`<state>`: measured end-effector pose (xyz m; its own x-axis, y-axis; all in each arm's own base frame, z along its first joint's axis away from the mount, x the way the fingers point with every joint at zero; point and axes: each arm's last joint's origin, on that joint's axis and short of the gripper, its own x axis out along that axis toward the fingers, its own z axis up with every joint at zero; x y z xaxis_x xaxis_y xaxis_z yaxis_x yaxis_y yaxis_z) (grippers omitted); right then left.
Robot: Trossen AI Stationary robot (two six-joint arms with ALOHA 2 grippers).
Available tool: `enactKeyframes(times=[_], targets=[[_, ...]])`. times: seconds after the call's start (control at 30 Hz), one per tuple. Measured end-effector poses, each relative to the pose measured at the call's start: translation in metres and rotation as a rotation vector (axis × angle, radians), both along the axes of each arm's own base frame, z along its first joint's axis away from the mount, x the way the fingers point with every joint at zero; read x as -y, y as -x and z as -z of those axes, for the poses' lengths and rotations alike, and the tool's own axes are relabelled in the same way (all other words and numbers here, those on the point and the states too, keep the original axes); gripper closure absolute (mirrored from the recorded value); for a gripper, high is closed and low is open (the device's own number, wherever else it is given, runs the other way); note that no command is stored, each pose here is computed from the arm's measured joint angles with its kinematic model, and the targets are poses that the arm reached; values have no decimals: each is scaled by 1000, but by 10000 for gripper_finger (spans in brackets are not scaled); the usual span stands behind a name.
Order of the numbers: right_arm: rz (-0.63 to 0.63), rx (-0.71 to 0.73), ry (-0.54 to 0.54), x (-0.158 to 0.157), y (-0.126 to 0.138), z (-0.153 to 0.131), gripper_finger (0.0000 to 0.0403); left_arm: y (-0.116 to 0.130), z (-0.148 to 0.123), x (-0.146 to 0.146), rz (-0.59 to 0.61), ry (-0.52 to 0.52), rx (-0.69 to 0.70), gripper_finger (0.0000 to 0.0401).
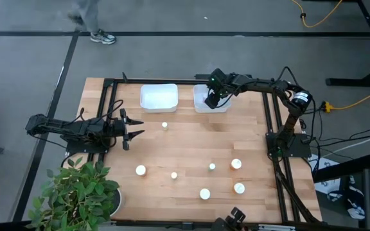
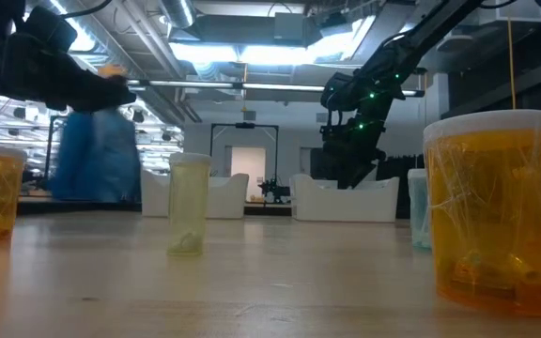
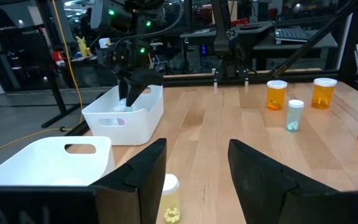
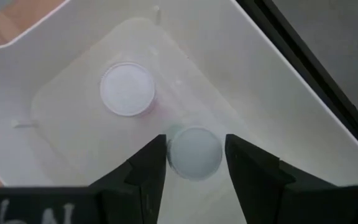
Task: Pick and place medicine bottles into bin by pill shape (circle, oval)
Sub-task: Put the blue pill bottle into the right white bin, then put the yellow pill bottle into the right white bin
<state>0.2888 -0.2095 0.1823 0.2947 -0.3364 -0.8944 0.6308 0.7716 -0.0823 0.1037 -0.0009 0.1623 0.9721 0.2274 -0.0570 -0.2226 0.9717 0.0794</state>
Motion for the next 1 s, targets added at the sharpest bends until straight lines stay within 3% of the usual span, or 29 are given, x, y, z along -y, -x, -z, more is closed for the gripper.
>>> enactKeyframes(times=[0.43,1.0], targets=[[-25,27,-39,-1,-1,-1,235,0,0,0,0,0,0,235],[-28,30,-33,5,-10,-32,235,0,0,0,0,-1,0,235]])
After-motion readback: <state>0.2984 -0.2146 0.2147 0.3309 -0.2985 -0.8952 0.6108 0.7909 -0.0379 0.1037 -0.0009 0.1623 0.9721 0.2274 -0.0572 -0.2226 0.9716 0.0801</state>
